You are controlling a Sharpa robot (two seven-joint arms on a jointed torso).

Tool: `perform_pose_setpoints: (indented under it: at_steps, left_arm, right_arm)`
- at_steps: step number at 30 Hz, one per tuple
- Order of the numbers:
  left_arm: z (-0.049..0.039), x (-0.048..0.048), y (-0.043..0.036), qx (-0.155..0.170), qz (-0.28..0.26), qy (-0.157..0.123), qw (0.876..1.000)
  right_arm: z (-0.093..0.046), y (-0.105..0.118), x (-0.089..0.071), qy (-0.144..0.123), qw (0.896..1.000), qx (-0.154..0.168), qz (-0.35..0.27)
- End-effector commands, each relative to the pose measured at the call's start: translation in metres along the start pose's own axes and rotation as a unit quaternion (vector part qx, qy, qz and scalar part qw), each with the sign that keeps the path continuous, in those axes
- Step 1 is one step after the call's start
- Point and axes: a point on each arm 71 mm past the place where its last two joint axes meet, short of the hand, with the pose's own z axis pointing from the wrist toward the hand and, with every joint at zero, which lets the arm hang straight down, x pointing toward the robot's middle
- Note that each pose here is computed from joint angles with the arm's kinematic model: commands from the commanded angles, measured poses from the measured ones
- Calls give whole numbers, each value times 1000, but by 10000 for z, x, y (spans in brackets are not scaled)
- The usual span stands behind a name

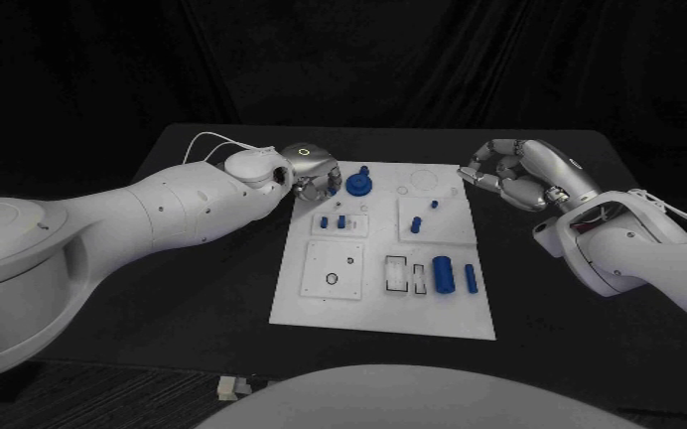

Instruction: Assemble the parts on the task board

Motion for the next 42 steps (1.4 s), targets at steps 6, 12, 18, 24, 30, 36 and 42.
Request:
perform_pose_setpoints:
  at_steps: [6,12,18,24,30,36,42]
  left_arm:
    - [10,73,-20,3,-7,21,1000]
    - [0,78,-18,7,-7,18,1000]
    - [-36,62,-39,20,-5,1,1000]
    - [-100,21,-102,38,-5,-27,999]
    - [-208,-118,-251,78,28,-76,994]
    - [-297,-306,-412,121,93,-108,982]
    - [-368,-350,-525,149,148,-106,972]
  right_arm:
    - [-7,-6,13,5,1000,7,-1]
    - [-5,-7,17,6,1000,7,0]
    - [-6,-6,20,7,1000,7,0]
    - [-11,-13,18,7,1000,8,-1]
    - [-14,-24,17,7,1000,10,-1]
    - [-15,-31,20,7,1000,11,-1]
    - [-9,-28,33,9,1000,11,-1]
